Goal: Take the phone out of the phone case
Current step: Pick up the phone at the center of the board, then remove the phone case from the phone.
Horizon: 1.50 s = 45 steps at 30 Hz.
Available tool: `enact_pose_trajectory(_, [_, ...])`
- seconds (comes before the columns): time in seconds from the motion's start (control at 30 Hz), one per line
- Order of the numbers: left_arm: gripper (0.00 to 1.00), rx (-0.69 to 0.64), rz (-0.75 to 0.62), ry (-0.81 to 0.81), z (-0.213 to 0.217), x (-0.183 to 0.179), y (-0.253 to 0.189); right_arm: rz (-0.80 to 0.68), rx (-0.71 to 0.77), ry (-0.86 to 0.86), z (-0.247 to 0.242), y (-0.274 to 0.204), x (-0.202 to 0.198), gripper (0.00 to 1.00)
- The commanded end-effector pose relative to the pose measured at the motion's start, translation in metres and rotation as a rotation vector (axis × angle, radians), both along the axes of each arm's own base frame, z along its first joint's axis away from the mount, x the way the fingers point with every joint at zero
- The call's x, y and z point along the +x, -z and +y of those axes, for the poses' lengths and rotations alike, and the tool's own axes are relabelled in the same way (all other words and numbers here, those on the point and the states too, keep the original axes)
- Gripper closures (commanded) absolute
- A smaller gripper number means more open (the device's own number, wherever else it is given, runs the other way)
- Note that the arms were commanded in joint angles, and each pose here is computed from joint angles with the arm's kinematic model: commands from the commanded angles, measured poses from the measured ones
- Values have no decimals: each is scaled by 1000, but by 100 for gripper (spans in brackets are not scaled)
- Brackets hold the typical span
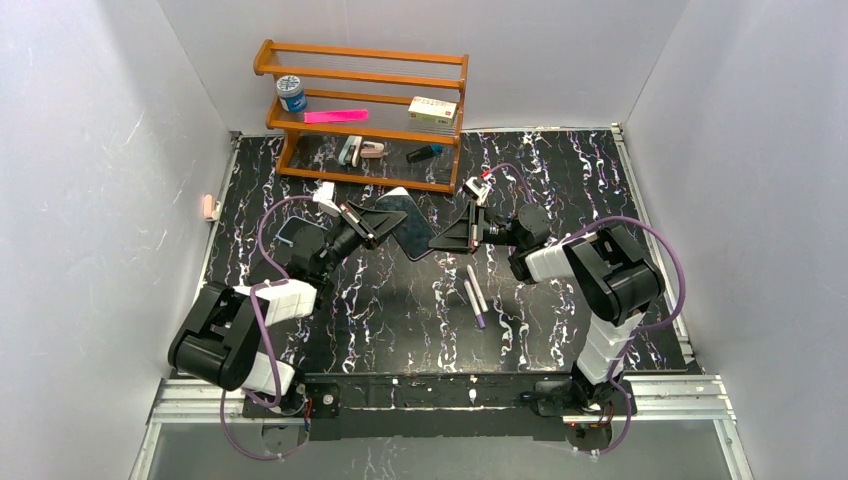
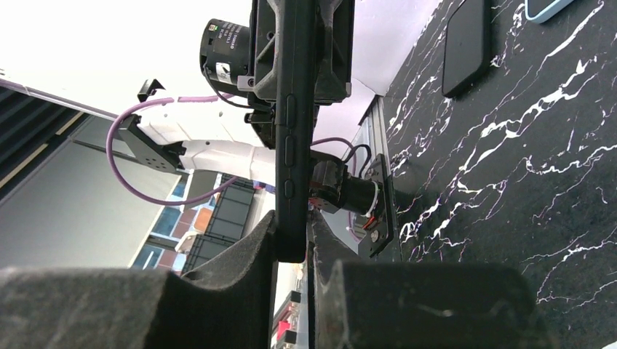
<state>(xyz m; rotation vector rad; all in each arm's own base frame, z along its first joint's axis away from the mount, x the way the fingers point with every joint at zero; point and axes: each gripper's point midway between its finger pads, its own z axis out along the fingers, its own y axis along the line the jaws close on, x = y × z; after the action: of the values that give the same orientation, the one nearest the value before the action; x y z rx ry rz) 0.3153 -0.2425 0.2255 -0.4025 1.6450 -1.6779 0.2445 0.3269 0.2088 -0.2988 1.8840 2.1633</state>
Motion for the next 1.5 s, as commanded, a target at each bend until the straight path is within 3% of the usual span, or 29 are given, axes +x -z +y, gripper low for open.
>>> enact_pose_trajectory(0.0, [100, -45, -80, 11, -1, -6, -24, -335, 166, 1, -5, -57, -14, 93])
enact_pose_trajectory(0.1, [100, -62, -83, -14, 3, -5, -29, -339, 146, 27, -4, -54, -12, 80])
enact_pose_trajectory(0.23, [100, -106, -61, -102, 16, -1, -33, -353, 124, 70, 0, -52, -12, 53])
enact_pose_trajectory(0.37, [100, -155, -22, -179, 28, 4, -33, -374, 115, 91, 9, -50, -16, 40])
enact_pose_trajectory(0.8, [100, -245, 12, -342, 34, -2, -37, -474, 113, 104, 36, -49, -34, 43])
enact_pose_trajectory(1.2, [100, -259, 18, -427, 49, -5, -32, -477, 119, 98, 36, -46, -40, 43])
enact_pose_trajectory(1.47, [100, -248, 34, -435, 50, -5, -24, -480, 125, 116, 35, -45, -38, 52])
